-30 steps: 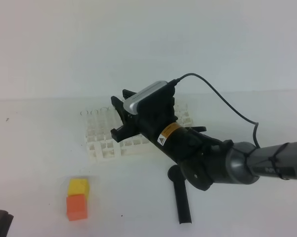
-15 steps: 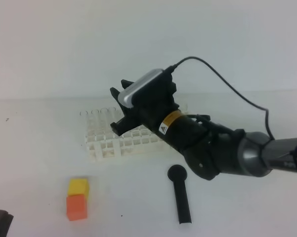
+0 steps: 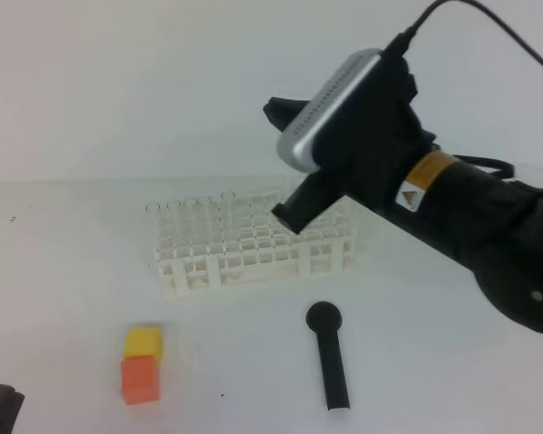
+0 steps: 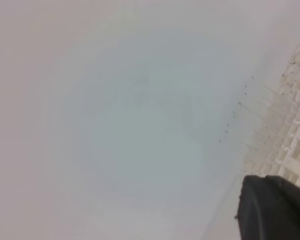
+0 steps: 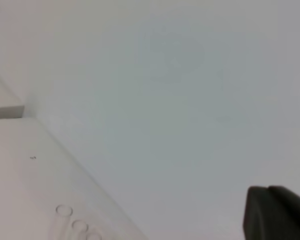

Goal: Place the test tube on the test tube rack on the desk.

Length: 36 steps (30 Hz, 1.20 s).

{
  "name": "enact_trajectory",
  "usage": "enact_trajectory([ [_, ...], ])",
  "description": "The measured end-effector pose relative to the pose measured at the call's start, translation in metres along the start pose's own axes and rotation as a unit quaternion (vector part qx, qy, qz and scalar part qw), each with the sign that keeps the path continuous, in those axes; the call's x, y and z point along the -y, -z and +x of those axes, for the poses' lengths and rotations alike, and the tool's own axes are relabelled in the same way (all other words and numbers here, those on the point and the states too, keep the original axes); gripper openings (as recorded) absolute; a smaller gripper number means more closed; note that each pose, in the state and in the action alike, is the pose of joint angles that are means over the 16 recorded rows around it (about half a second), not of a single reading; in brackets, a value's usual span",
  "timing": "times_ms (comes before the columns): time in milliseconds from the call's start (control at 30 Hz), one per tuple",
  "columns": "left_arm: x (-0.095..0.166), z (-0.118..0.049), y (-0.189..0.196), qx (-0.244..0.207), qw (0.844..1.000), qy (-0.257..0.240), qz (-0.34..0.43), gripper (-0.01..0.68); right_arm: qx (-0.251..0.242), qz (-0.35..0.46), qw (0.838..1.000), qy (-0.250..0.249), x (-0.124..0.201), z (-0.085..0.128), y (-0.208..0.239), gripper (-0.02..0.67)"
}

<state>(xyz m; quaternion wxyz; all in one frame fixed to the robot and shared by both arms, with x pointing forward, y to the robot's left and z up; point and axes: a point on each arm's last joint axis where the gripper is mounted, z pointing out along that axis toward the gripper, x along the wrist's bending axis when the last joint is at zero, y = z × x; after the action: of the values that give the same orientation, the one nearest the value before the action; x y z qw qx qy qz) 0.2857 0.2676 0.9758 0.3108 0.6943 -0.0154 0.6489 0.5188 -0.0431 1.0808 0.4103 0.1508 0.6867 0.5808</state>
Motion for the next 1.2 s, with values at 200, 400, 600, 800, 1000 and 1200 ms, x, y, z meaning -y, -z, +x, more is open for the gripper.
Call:
enact_trajectory([
  [200, 0.000, 0.000, 0.000, 0.000, 1.000, 0.000, 0.000, -0.001, 0.002, 0.001, 1.000, 0.022, -0.006, -0.003, 0.049, 0.000],
  [400, 0.000, 0.000, 0.000, 0.000, 1.000, 0.000, 0.000, -0.001, 0.004, 0.013, 1.000, 0.022, 0.001, -0.002, 0.084, -0.001],
  [600, 0.000, 0.000, 0.000, 0.000, 1.000, 0.000, 0.000, -0.001, 0.010, 0.019, 1.000, 0.009, 0.007, 0.000, 0.102, -0.001],
  [800, 0.000, 0.000, 0.000, 0.000, 1.000, 0.000, 0.000, -0.001, 0.025, 0.020, 0.999, -0.013, 0.010, -0.002, 0.105, -0.001],
  [1000, 0.000, 0.000, 0.000, 0.000, 1.000, 0.000, 0.000, -0.001, 0.057, 0.020, 0.997, -0.050, 0.013, -0.007, 0.103, -0.001],
  [1200, 0.000, 0.000, 0.000, 0.000, 1.000, 0.000, 0.000, -0.001, 0.095, 0.030, 0.992, -0.079, 0.020, -0.016, 0.101, -0.001],
])
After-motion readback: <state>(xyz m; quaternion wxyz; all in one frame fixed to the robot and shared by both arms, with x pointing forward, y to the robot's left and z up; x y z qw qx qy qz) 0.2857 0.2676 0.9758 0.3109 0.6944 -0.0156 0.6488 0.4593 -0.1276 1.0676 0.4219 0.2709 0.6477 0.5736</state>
